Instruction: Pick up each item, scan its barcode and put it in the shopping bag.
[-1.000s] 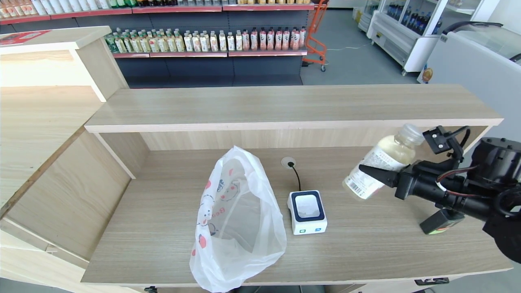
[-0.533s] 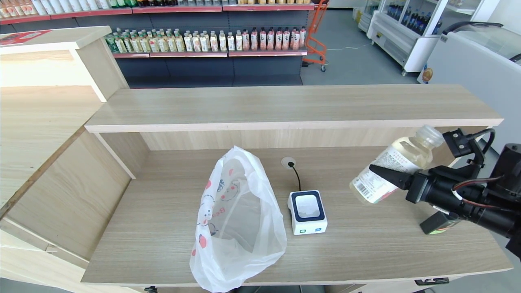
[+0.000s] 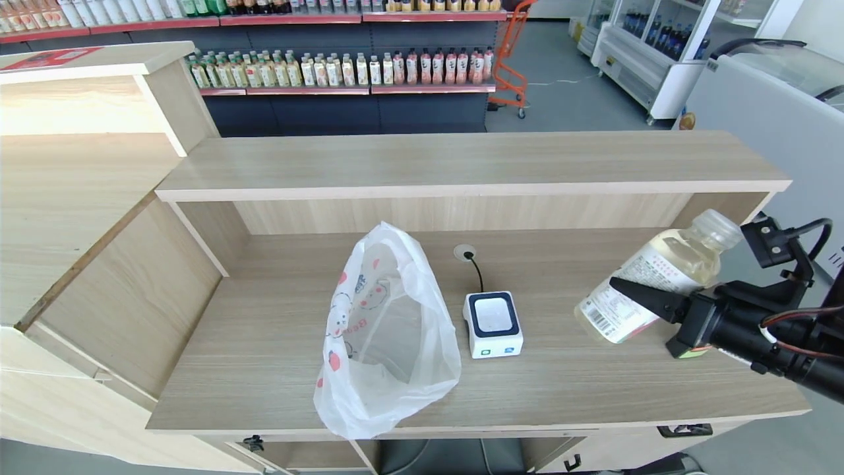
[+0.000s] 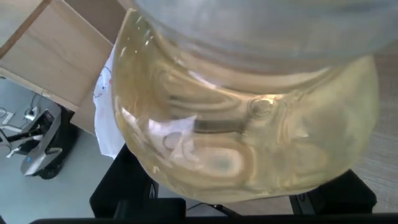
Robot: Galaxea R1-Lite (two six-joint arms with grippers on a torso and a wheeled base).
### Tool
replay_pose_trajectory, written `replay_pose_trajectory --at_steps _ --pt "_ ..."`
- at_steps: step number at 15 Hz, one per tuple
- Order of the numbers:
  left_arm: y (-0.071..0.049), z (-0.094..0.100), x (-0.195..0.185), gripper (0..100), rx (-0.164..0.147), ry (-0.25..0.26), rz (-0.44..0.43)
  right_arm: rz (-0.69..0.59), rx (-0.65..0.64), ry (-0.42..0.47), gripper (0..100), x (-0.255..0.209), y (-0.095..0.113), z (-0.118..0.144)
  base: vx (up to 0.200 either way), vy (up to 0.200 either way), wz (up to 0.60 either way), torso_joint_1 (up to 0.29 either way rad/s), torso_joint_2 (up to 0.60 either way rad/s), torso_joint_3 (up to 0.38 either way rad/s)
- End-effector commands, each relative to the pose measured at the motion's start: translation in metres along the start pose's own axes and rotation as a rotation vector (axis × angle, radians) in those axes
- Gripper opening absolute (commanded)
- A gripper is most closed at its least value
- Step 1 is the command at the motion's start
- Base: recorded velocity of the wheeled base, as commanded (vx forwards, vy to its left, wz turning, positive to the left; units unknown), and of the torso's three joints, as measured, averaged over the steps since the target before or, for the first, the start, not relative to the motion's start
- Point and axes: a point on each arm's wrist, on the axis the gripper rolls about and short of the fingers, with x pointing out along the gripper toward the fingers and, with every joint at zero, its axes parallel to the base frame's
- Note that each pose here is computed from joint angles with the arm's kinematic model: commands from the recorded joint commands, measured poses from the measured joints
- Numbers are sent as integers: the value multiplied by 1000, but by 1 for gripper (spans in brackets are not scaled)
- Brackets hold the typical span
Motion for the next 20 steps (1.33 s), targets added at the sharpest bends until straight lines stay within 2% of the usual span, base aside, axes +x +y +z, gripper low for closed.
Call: replay_pose_trajectory --at_steps 1,5,8,13,15,20 --pt "0 0 0 100 -1 0 1 -3 3 1 0 -4 1 -1 0 0 0 0 0 0" --pt "0 0 0 100 -1 0 1 -3 38 -7 0 -8 4 1 0 200 0 6 10 4" --pt "0 0 0 100 -1 0 1 -6 53 20 0 -10 5 -4 0 200 0 11 9 -2" --pt "0 0 0 100 -1 0 1 -18 85 167 0 9 -7 -31 0 0 0 0 0 0" --pt "0 0 0 100 -1 0 1 -16 50 221 0 26 -17 -44 0 0 0 0 0 0" --pt "0 0 0 100 -1 0 1 93 -49 332 0 76 -15 -83 0 0 0 0 0 0"
